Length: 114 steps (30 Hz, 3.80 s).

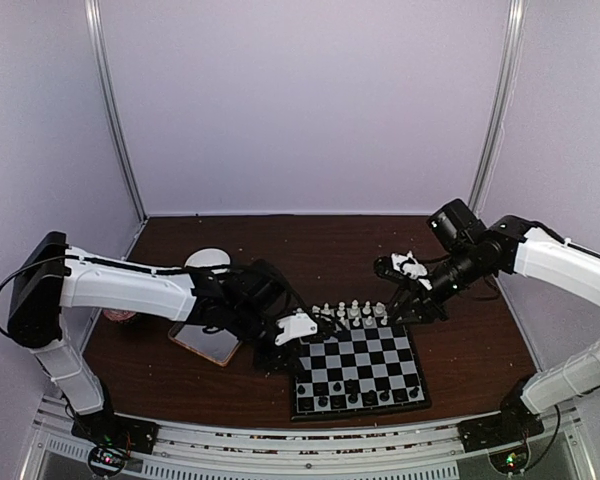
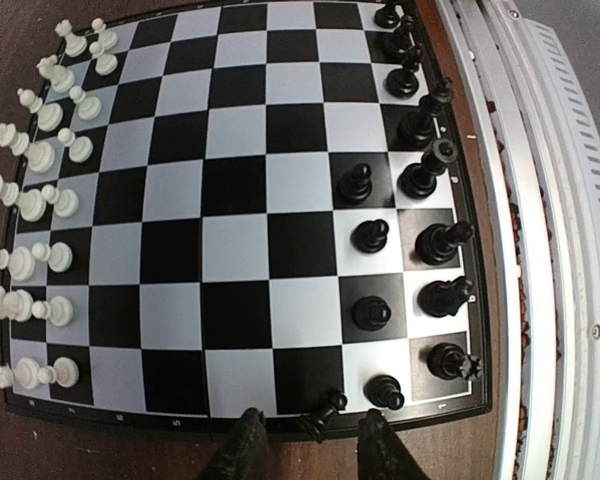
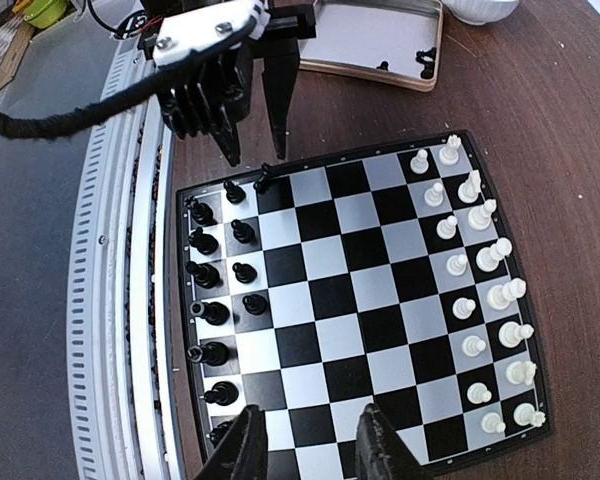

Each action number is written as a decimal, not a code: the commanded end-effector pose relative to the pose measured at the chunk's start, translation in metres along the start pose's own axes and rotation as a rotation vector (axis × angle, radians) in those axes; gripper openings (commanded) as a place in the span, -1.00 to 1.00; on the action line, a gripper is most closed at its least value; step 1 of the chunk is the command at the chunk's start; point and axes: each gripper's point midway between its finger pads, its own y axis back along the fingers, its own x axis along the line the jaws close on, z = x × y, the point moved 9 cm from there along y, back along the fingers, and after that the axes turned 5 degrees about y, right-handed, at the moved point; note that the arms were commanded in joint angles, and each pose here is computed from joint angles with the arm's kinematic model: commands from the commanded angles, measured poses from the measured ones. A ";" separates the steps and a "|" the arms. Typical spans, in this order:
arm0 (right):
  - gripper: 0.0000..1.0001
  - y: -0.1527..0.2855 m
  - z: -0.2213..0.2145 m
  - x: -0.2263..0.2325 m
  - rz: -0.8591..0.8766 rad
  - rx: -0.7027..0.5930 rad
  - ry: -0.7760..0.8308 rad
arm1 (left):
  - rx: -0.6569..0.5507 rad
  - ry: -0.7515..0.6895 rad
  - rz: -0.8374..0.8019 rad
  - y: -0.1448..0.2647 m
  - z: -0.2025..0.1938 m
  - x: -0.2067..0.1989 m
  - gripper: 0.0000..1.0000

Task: Set up the chess pieces on the board
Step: Pick up the pawn from the chessboard.

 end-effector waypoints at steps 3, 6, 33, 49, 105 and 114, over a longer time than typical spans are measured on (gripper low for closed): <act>-0.36 0.006 -0.011 -0.002 -0.015 -0.028 -0.026 | 0.110 -0.130 -0.074 -0.001 0.003 0.001 -0.36; -0.36 0.006 -0.012 -0.004 0.000 -0.037 -0.034 | 0.135 -0.142 -0.092 -0.007 0.002 0.002 -0.39; -0.34 -0.003 -0.017 -0.008 0.035 -0.019 -0.061 | 0.196 -0.183 -0.088 -0.031 -0.003 0.013 -0.41; -0.34 -0.006 -0.019 -0.009 0.049 -0.015 -0.072 | 0.267 -0.194 -0.102 -0.042 -0.018 0.007 -0.43; -0.35 -0.008 -0.018 -0.012 0.058 -0.017 -0.091 | 0.244 -0.133 -0.027 -0.029 -0.003 0.014 -0.76; -0.35 -0.005 -0.015 -0.012 0.041 -0.032 -0.100 | 0.038 0.142 -0.120 -0.016 0.007 0.048 -0.78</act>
